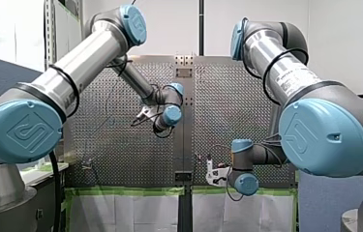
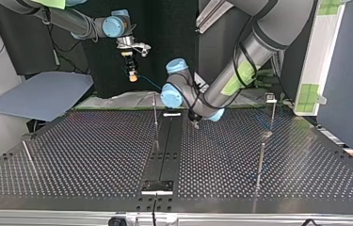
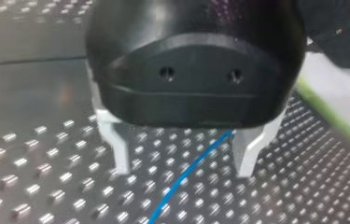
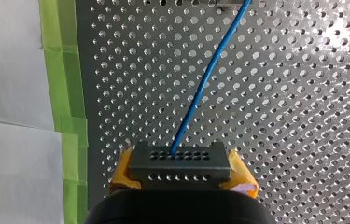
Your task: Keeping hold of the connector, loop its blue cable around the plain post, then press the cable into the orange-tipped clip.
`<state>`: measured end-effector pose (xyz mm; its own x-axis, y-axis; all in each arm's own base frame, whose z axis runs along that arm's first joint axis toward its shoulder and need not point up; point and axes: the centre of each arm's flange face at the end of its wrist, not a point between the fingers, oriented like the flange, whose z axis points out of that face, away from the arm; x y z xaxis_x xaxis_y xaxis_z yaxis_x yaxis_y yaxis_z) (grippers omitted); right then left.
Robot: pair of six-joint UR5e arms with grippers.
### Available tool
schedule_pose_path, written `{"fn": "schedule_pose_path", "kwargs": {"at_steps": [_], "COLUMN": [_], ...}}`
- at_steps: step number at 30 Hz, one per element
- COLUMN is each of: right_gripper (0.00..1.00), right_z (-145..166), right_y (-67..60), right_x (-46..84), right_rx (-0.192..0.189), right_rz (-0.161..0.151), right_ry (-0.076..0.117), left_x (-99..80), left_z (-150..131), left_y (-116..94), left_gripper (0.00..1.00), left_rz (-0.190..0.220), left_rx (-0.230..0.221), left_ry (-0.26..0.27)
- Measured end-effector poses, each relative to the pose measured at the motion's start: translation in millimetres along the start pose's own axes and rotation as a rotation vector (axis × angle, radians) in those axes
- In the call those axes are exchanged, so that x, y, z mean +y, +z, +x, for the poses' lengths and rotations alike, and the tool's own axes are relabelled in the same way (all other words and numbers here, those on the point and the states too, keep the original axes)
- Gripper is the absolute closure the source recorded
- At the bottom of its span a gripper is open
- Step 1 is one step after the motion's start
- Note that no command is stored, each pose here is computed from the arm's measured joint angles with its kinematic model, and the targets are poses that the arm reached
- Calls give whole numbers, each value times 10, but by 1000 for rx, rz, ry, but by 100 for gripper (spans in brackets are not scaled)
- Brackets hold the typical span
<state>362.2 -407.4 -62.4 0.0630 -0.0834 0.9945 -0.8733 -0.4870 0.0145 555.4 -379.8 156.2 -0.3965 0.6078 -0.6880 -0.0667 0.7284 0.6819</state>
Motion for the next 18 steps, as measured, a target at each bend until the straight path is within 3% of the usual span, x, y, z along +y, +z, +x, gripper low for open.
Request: {"fn": "schedule_pose_path", "kwargs": {"at_steps": [9,18], "right_gripper": [100,100], "right_z": [-1,2], "right_y": [-3,-1], "right_x": [-13,-15], "right_rx": [1,3], "right_rz": [2,3], "right_ry": [0,0], "left_x": [-323,-397], "left_z": [226,255], "left_y": [91,102], "left_gripper": [0,0], "left_rz": [13,24], "left_rx": [12,1], "left_ry": [25,20]}}
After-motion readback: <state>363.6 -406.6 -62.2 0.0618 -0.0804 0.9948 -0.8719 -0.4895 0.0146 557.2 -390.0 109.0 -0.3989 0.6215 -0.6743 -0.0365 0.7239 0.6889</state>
